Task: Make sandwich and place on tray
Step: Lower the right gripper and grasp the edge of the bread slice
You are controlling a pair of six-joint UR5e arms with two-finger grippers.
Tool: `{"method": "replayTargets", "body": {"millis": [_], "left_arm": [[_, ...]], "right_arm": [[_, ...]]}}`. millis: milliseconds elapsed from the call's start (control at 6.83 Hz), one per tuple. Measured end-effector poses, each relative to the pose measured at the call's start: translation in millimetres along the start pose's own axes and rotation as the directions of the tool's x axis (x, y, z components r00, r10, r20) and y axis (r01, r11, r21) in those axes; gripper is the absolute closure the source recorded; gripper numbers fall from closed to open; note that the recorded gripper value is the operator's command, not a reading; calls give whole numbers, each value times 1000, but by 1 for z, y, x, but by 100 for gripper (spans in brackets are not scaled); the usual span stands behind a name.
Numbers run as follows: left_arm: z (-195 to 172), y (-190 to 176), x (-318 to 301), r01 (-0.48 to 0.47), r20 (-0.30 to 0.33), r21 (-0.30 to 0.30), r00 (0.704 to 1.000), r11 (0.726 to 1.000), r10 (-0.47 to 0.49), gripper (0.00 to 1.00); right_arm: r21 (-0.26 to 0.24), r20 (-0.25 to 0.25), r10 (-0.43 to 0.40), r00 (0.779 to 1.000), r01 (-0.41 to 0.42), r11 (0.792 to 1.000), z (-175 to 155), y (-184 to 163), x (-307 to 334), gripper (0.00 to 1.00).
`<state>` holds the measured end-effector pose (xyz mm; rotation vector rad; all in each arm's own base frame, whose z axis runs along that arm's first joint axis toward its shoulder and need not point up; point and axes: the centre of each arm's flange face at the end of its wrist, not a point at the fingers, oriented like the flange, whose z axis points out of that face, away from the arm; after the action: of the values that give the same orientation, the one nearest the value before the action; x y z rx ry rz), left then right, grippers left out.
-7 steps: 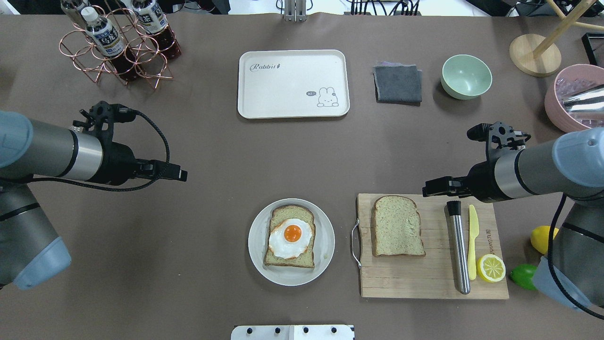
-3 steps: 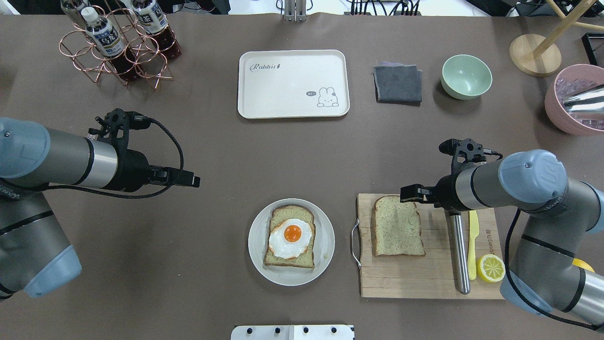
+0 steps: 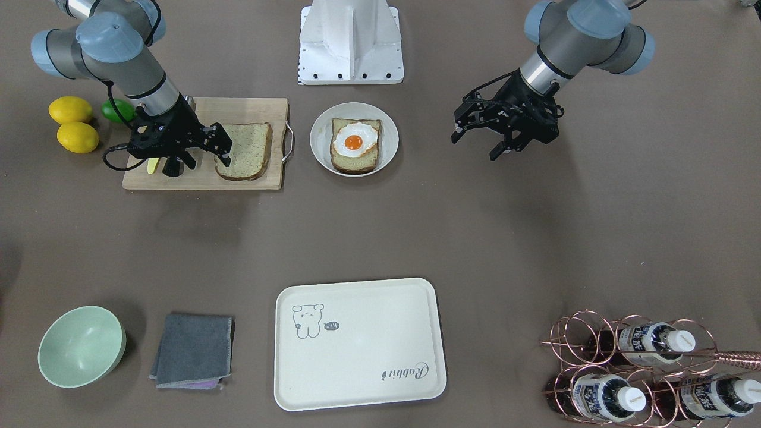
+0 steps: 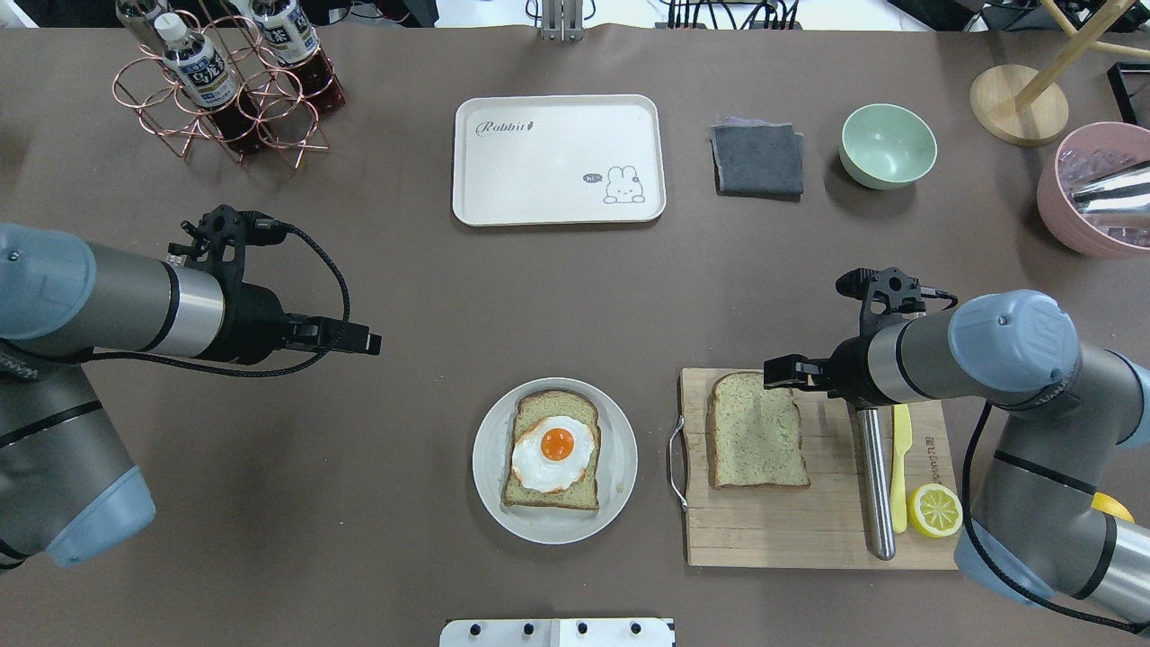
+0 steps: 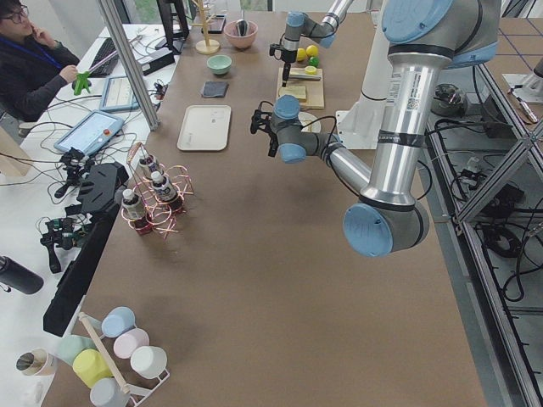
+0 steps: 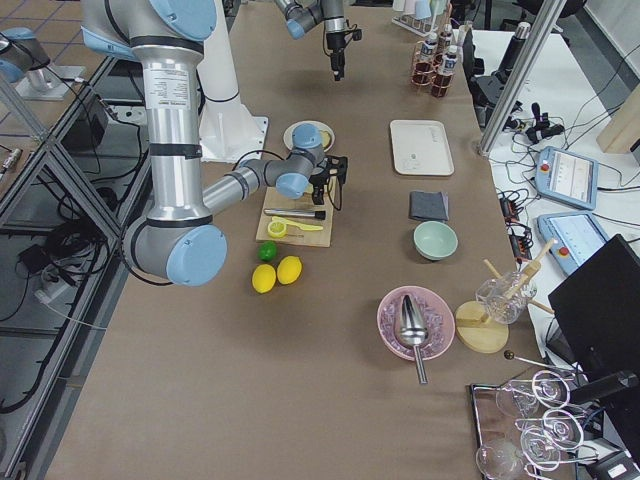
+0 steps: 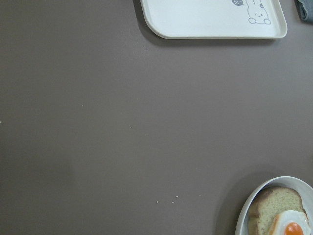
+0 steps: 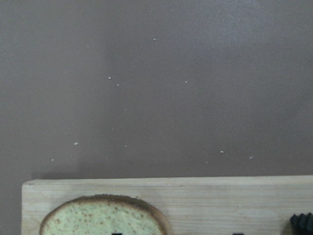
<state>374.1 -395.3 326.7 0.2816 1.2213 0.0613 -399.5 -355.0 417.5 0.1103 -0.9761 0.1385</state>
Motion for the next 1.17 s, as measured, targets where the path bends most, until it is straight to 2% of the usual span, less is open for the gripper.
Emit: {"method": "replayTargets", "body": {"millis": [585,732,878,1024,1171], "left_arm": [[-1,-1,1,-2,2,13,1000,1000,2,2],[-1,-1,1,-3,1,14,1000,1000,3,2],[-1,-1,2,-3,0,14,1000,1000,3,2],[-1,-1,2,-3,0,14,1000,1000,3,2],[-1,-1,2,-3,0,14,1000,1000,3,2]], "right_arm": [[-19,5,-21,1000,22,1000,7,15,-9,62],[-24,3,-24,1000,24,999,9,17,-9,59],[-27,1,-29,1000,29,999,10,19,-8,76],[-27,1,-34,999,34,999,10,19,-8,100],[-25,3,-36,999,36,999,9,18,-9,100]]}}
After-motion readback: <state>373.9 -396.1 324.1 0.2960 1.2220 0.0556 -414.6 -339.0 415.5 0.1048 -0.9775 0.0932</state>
